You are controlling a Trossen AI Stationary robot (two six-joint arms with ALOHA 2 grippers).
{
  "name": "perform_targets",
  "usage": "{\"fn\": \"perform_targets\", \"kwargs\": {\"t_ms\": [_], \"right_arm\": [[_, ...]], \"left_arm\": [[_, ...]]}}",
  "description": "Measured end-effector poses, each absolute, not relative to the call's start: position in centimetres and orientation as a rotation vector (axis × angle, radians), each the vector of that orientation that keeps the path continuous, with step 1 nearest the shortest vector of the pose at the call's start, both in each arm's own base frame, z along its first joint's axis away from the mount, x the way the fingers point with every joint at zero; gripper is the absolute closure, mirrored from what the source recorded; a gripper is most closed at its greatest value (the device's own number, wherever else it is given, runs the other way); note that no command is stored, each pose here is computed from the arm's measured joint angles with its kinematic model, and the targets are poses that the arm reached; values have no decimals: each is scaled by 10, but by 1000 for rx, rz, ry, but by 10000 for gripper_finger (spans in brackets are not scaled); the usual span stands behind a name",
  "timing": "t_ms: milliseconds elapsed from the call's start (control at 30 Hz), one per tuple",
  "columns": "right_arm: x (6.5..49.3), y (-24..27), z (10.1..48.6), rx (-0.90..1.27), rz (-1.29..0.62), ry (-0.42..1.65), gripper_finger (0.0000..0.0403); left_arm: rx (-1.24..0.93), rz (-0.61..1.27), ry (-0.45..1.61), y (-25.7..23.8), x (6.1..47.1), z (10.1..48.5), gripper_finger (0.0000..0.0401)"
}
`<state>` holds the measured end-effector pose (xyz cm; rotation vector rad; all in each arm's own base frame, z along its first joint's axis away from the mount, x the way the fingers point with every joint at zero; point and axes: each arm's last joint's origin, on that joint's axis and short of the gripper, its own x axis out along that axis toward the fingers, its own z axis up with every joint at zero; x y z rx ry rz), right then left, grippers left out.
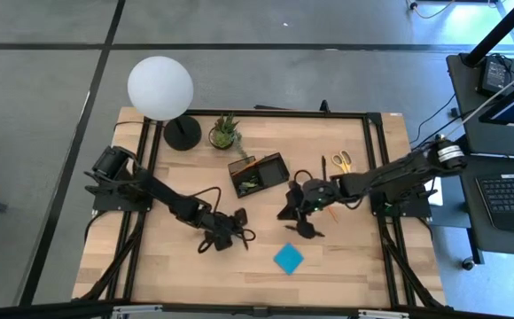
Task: Pick and place office supplies into organizer
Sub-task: Put the top left black pen into the desk organizer
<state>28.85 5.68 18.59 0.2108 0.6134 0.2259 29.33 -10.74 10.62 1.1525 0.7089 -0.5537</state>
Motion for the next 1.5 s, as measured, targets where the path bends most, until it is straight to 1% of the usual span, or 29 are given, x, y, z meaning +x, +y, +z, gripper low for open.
{"fn": "perform_targets", "kwargs": {"t_ms": [267, 433, 600, 867, 1033, 1200, 1300, 1500], "right_arm": [[302, 59, 145, 204, 212, 708, 366], [310, 61, 122, 196, 211, 726, 366], [314, 61, 110, 195, 211, 729, 366], [316, 61, 110, 152, 227, 721, 366], [320, 61, 114, 142, 228, 727, 366], [322, 58, 119, 131, 225, 730, 366], [323, 53, 130, 191, 195, 699, 366], [326, 41, 144, 450, 92, 635, 366]], "left_arm": [[1278, -597, 685, -106, 294, 106, 377], [1310, -585, 689, -106, 294, 107, 377], [1330, -539, 698, -106, 295, 107, 377], [1408, -387, 747, -110, 293, 108, 377], [1421, -306, 730, -119, 291, 111, 377], [1496, -191, 706, -128, 289, 117, 377], [1570, -166, 715, -132, 288, 119, 377], [1711, -86, 734, -137, 294, 130, 377]]}}
